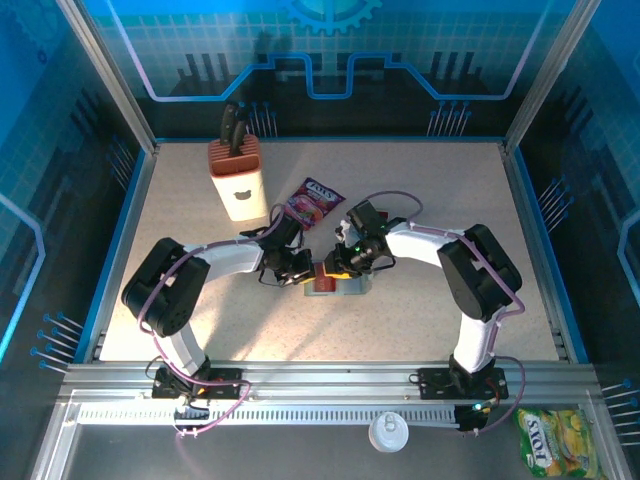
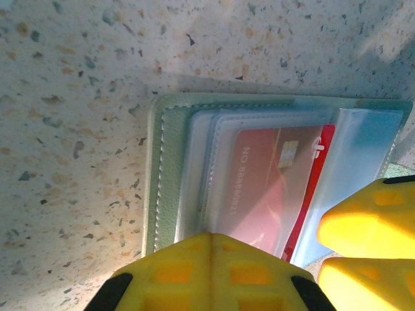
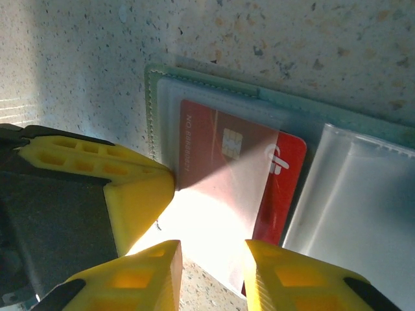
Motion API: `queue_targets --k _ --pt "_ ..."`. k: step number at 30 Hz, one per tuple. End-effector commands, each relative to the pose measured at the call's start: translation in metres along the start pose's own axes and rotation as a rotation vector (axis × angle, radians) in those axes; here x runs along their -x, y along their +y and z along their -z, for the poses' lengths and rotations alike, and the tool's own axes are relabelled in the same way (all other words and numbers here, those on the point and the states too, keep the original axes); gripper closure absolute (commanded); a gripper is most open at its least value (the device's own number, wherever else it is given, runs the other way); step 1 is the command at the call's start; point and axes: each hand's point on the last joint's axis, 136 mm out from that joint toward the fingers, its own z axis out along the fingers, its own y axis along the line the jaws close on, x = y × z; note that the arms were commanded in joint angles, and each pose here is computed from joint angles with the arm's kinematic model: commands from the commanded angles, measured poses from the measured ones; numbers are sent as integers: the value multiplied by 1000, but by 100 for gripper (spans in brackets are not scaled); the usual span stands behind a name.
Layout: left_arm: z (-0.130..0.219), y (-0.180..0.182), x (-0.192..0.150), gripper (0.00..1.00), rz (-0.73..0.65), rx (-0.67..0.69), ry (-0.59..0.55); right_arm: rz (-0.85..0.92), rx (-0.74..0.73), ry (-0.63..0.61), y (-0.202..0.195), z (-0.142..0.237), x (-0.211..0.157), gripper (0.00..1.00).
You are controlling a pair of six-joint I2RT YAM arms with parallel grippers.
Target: Take the credit cards out of the card holder
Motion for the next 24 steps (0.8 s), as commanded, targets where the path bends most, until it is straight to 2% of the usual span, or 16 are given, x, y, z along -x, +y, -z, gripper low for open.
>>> queue_targets --k 1,10,18,24 --pt "2 12 -5 99 6 39 6 -3 17 32 3 -10 -7 68" --pt "2 13 -6 99 4 41 9 -20 -21 53 -10 -17 -11 69" --pt "1 14 -6 99 6 43 10 15 -140 46 -22 -6 -12 69" --pt "1 14 -6 99 6 43 10 36 -172 40 -22 0 -11 69"
